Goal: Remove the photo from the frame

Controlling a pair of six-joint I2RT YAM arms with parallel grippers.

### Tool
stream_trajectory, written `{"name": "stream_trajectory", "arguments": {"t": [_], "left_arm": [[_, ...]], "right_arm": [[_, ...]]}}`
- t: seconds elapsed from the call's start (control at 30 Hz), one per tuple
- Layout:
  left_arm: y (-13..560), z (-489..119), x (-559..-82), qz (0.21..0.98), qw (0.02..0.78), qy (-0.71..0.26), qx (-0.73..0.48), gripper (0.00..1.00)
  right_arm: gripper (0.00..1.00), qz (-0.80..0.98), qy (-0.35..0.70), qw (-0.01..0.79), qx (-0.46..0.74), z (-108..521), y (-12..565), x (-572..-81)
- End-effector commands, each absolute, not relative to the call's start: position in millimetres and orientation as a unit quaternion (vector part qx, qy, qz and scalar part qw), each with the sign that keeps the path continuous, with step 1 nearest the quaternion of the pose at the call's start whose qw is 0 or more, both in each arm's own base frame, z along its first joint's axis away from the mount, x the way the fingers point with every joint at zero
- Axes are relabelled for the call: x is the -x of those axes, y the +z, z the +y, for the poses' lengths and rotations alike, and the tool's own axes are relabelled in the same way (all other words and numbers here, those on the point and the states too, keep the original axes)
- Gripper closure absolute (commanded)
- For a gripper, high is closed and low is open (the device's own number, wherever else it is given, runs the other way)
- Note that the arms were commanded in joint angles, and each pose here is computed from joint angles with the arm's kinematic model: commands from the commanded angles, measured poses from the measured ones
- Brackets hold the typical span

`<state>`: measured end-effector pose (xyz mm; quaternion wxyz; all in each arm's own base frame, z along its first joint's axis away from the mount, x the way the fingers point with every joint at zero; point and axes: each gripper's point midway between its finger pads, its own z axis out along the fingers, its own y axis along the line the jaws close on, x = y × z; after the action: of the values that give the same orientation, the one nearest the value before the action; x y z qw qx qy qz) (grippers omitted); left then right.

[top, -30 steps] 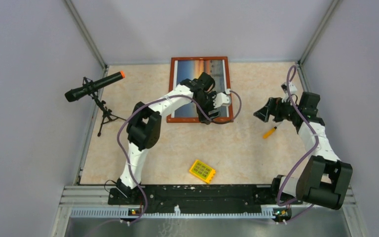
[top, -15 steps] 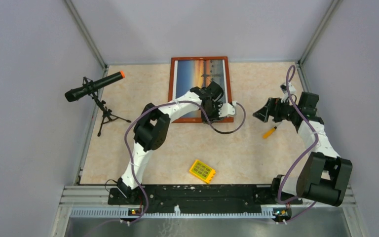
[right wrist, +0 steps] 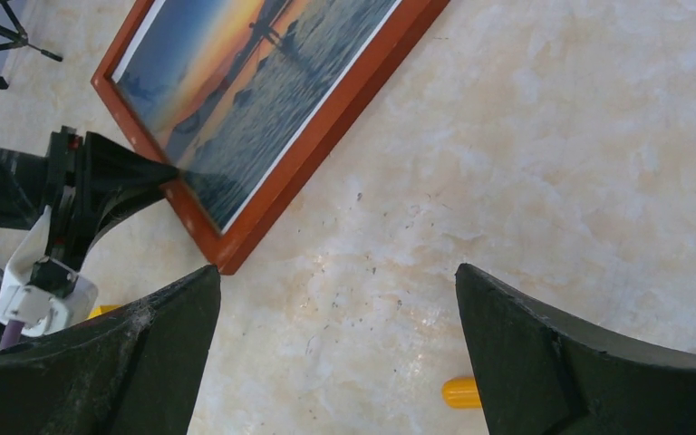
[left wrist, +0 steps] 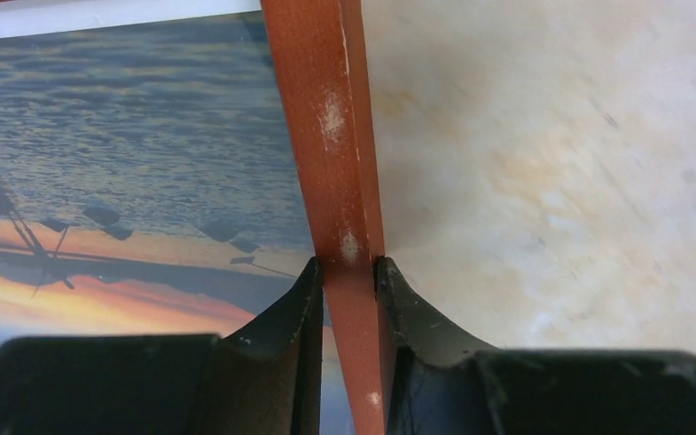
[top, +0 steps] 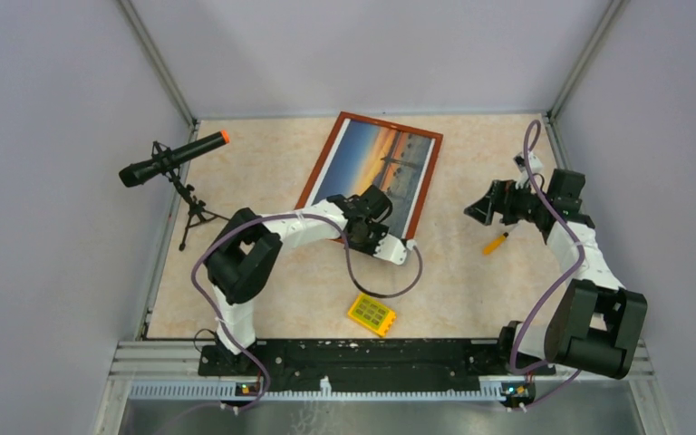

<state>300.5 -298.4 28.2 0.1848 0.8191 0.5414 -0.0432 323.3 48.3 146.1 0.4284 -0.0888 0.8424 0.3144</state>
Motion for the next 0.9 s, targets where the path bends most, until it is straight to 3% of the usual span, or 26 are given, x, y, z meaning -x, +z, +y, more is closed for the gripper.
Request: {"name": "stream_trajectory", "arguments": {"t": [0.0, 0.3, 0.37, 0.43, 0.6, 0.87], "left_arm": [[-9, -214, -263, 0.479, 0.044, -0.006, -0.877, 0.84], [30, -166, -313, 0.446, 0.113, 0.065, -0.885, 0.77], [40, -166, -319, 0.450, 0.140, 0.081, -0.878, 0.67], [53, -168, -324, 0.471, 0.166, 0.092, -0.862, 0.45], [79, -173, -321, 0.553, 0.210, 0.064, -0.804, 0.21], [110, -172, -299, 0.658, 0.286, 0.004, -0.696, 0.02]], "right_arm": [[0.01, 0.830, 0.289, 0.460, 0.126, 47, 167, -337], [0.01, 0.829, 0.218, 0.487, 0.167, 61, 191, -394], [0.01, 0.827, 0.214, 0.491, 0.171, 67, 196, -414], [0.01, 0.827, 0.213, 0.491, 0.172, 73, 197, -436], [0.01, 0.833, 0.214, 0.479, 0.179, 95, 187, -491], [0.01, 0.843, 0.205, 0.458, 0.193, 133, 143, -565]]}}
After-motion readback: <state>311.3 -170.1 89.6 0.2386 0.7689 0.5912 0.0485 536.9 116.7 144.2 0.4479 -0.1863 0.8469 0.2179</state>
